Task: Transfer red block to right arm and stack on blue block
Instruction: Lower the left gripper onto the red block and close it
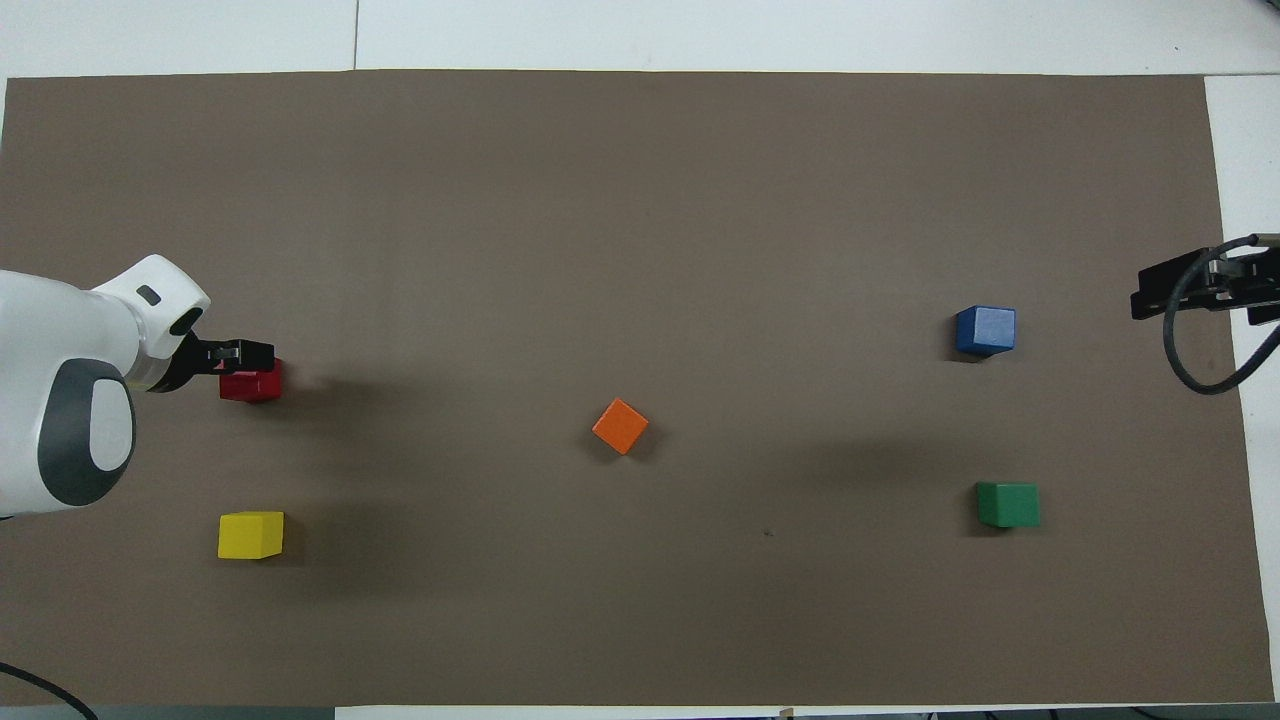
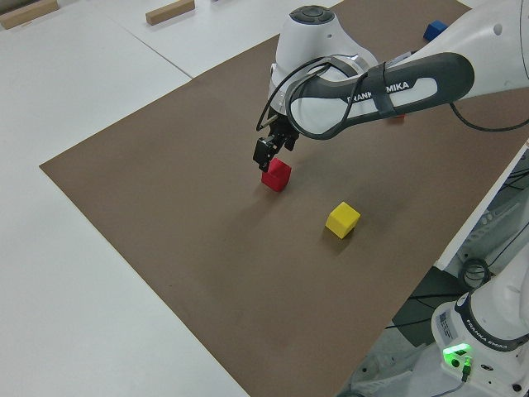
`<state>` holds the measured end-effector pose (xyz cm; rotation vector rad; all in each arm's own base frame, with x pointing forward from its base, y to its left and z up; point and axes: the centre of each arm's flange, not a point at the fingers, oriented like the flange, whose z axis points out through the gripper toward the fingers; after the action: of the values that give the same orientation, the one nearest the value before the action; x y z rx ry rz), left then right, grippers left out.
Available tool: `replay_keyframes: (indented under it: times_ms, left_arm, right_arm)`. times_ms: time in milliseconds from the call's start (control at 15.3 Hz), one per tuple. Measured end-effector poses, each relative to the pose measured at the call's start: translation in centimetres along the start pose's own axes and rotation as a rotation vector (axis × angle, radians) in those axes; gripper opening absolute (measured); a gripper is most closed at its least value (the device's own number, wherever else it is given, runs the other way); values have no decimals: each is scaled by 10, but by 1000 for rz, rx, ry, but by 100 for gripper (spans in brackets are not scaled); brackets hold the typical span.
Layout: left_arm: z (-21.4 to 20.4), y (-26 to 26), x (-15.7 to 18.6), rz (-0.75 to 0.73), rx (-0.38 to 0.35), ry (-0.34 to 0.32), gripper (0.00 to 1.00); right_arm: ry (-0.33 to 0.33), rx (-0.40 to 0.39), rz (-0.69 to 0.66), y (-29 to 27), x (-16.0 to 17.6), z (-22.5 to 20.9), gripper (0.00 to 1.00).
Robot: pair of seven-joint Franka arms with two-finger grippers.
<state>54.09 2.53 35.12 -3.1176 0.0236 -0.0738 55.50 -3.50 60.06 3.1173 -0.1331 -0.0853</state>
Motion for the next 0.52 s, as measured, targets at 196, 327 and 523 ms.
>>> replay_keyframes:
  times_ms: [196, 327, 523]
  left_arm:
    - [14, -3, -5, -7, 0, -2, 100]
    - [20, -3, -6, -7, 0, -6, 100]
    - [29, -3, -5, -12, -1, -11, 100]
  right_arm:
    - [3, 0, -2, -1, 0, 3, 100]
    - [19, 2, -3, -2, 1, 9, 100]
    - [24, 9, -7, -4, -3, 19, 100]
